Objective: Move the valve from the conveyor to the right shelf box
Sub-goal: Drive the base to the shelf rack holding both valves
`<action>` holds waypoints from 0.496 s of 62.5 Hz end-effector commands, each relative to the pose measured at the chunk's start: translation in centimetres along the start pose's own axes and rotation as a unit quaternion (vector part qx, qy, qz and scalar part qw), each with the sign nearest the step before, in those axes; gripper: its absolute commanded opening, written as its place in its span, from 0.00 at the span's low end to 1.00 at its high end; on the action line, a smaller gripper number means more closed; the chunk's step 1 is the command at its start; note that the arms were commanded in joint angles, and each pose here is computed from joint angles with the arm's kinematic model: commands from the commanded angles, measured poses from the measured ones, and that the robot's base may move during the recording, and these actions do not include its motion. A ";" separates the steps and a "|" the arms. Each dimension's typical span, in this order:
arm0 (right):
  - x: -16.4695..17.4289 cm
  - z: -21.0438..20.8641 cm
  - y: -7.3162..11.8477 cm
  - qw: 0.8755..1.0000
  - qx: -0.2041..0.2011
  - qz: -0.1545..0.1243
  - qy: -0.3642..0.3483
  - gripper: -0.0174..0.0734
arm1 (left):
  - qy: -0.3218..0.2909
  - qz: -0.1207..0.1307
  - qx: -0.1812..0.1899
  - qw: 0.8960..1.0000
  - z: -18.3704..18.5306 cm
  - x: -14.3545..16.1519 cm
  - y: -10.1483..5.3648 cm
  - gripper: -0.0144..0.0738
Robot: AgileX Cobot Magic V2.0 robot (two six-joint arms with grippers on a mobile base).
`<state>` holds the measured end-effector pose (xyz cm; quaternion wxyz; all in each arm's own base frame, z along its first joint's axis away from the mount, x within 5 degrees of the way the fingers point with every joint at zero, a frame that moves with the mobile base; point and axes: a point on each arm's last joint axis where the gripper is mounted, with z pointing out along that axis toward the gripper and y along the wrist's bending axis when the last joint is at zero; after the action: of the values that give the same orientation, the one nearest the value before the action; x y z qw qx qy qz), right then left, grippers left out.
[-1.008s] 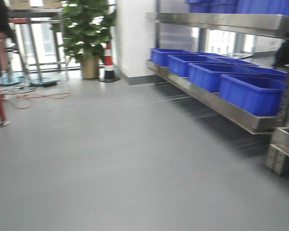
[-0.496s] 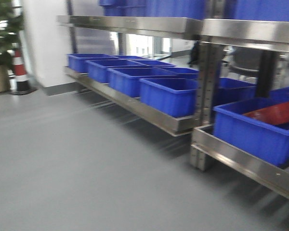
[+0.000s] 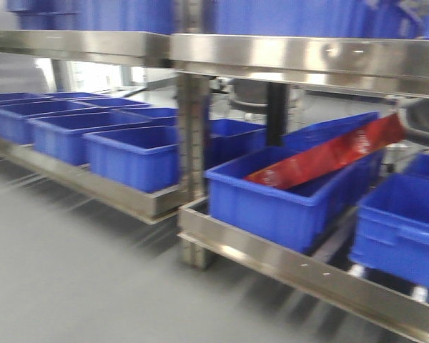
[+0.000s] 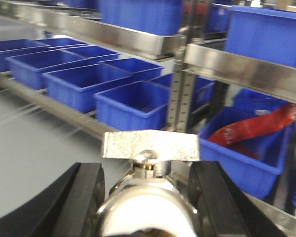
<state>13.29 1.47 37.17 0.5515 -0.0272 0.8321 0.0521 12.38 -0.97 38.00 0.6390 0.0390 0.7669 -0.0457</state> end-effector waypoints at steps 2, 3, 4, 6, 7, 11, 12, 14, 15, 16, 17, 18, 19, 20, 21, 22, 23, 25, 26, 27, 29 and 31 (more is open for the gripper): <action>-0.9 -0.3 -0.1 0.999 0.004 -0.003 -0.044 0.01 | -0.031 -0.005 -0.007 0.999 -0.2 -0.7 0.1 0.04; -0.9 -0.3 -0.1 0.999 0.004 -0.003 -0.044 0.01 | -0.031 -0.005 -0.007 0.999 -0.2 -0.7 0.1 0.04; -0.9 -0.3 -0.1 0.999 0.004 -0.003 -0.044 0.01 | -0.031 -0.005 -0.007 0.999 -0.2 -0.7 0.1 0.04; -0.9 -0.3 -0.1 0.999 0.004 -0.003 -0.044 0.01 | -0.031 -0.005 -0.007 0.999 -0.2 -0.7 0.1 0.04; -0.9 -0.3 -0.1 0.999 0.004 -0.003 -0.044 0.01 | -0.031 -0.005 -0.007 0.999 -0.2 -0.7 0.1 0.04; -0.9 -0.3 -0.1 0.999 0.004 -0.003 -0.044 0.01 | -0.031 -0.005 -0.007 0.999 -0.2 -0.7 0.1 0.04; -0.9 -0.3 -0.1 0.999 0.004 -0.003 -0.044 0.01 | -0.031 -0.005 -0.007 0.999 -0.2 -0.7 0.1 0.04; -0.9 -0.3 -0.1 0.999 0.004 -0.003 -0.044 0.01 | -0.031 -0.005 -0.007 0.999 -0.2 -0.7 0.1 0.04; -0.9 -0.3 -0.1 0.999 0.004 -0.003 -0.044 0.01 | -0.031 -0.005 -0.007 0.999 -0.2 -0.7 0.1 0.04; -0.9 -0.3 -0.1 0.999 0.004 -0.003 -0.044 0.01 | -0.031 -0.005 -0.007 0.999 -0.2 -0.7 0.1 0.04; -0.9 -0.3 -0.1 0.999 0.004 -0.003 -0.044 0.01 | -0.031 -0.005 -0.007 0.999 -0.2 -0.7 0.1 0.04; -0.9 -0.3 -0.1 0.999 0.004 -0.003 -0.044 0.01 | -0.031 -0.005 -0.007 0.999 -0.2 -0.7 0.1 0.04; -0.9 -0.3 -0.1 0.999 0.004 -0.003 -0.044 0.01 | -0.031 -0.005 -0.007 0.999 -0.2 -0.7 0.1 0.04; -0.9 -0.3 -0.1 0.999 0.004 -0.003 -0.044 0.01 | -0.031 -0.005 -0.007 0.999 -0.2 -0.7 0.1 0.04; -0.9 -0.3 -0.1 0.999 0.004 -0.003 -0.044 0.01 | -0.031 -0.005 -0.007 0.999 -0.2 -0.7 0.1 0.04; -0.9 -0.3 -0.1 0.999 0.004 -0.003 -0.044 0.01 | -0.031 -0.005 -0.007 0.999 -0.2 -0.7 0.1 0.04; -0.9 -0.3 -0.1 0.999 0.004 -0.003 -0.044 0.01 | -0.031 -0.005 -0.007 0.999 -0.2 -0.7 0.1 0.04; -0.9 -0.3 -0.1 0.999 0.004 -0.003 -0.044 0.01 | -0.031 -0.005 -0.007 0.999 -0.2 -0.7 0.1 0.04; -0.9 -0.3 -0.1 0.999 0.004 -0.003 -0.044 0.01 | -0.031 -0.005 -0.007 0.999 -0.2 -0.7 0.1 0.04; -0.9 -0.3 -0.1 0.999 0.004 -0.003 -0.044 0.01 | -0.031 -0.005 -0.007 0.999 -0.2 -0.7 0.1 0.04; -0.9 -0.3 -0.1 0.999 0.004 -0.003 -0.044 0.01 | -0.031 -0.005 -0.007 0.999 -0.2 -0.7 0.1 0.04; -0.9 -0.3 -0.1 0.999 0.004 -0.003 -0.044 0.01 | -0.031 -0.005 -0.007 0.999 -0.2 -0.7 0.1 0.04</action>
<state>13.29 1.47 37.17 0.5515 -0.0272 0.8321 0.0521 12.38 -0.97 38.00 0.6390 0.0390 0.7669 -0.0457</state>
